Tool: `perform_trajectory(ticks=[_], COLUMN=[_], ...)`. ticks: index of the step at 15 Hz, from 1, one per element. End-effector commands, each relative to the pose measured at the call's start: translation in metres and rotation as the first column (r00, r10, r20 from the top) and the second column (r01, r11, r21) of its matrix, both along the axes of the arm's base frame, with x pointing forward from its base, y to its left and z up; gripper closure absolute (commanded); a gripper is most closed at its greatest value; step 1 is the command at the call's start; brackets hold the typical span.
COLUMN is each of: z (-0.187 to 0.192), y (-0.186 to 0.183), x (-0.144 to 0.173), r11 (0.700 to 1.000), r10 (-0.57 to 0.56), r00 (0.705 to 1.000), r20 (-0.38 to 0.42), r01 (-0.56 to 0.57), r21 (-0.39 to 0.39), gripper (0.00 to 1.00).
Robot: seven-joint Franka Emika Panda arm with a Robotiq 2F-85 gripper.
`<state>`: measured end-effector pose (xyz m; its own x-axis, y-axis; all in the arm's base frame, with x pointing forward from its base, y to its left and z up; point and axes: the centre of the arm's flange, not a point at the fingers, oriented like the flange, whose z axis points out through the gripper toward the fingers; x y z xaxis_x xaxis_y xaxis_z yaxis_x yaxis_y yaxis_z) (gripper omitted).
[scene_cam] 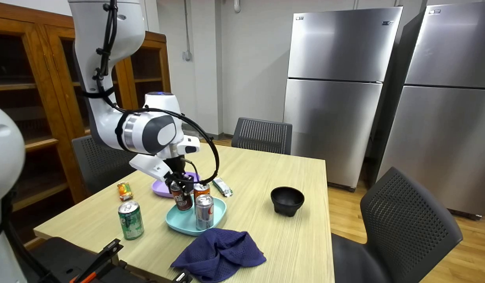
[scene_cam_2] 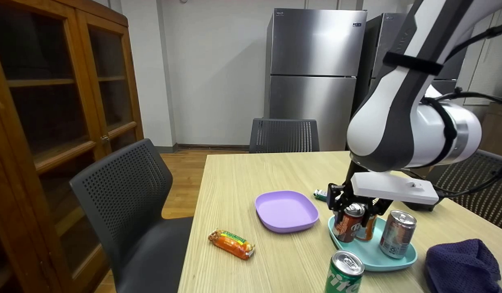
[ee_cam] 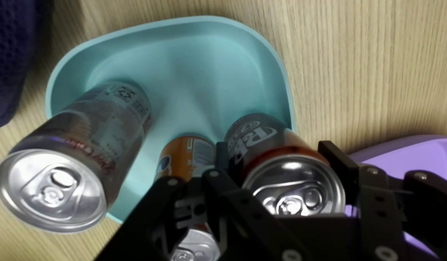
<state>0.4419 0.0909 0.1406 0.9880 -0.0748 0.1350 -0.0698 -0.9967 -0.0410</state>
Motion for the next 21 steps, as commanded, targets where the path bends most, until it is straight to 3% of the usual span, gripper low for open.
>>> perform_trajectory(ticks=[1,2,5,21], z=[0.002,0.003,0.007,0.064], y=[0.011,0.014,0.022,0.01], x=[0.002,0.0,-0.005,-0.05], r11=[1.0,0.999,0.999,0.999], r10=[-0.002,-0.001,0.01,0.039], r00=[1.0,1.0,1.0,0.995], r20=[0.02,0.014,0.013,0.093], r01=[0.001,0.001,-0.011,-0.042], r21=[0.026,0.034,0.039,0.029], gripper=[0.62,0.12,0.0,0.0])
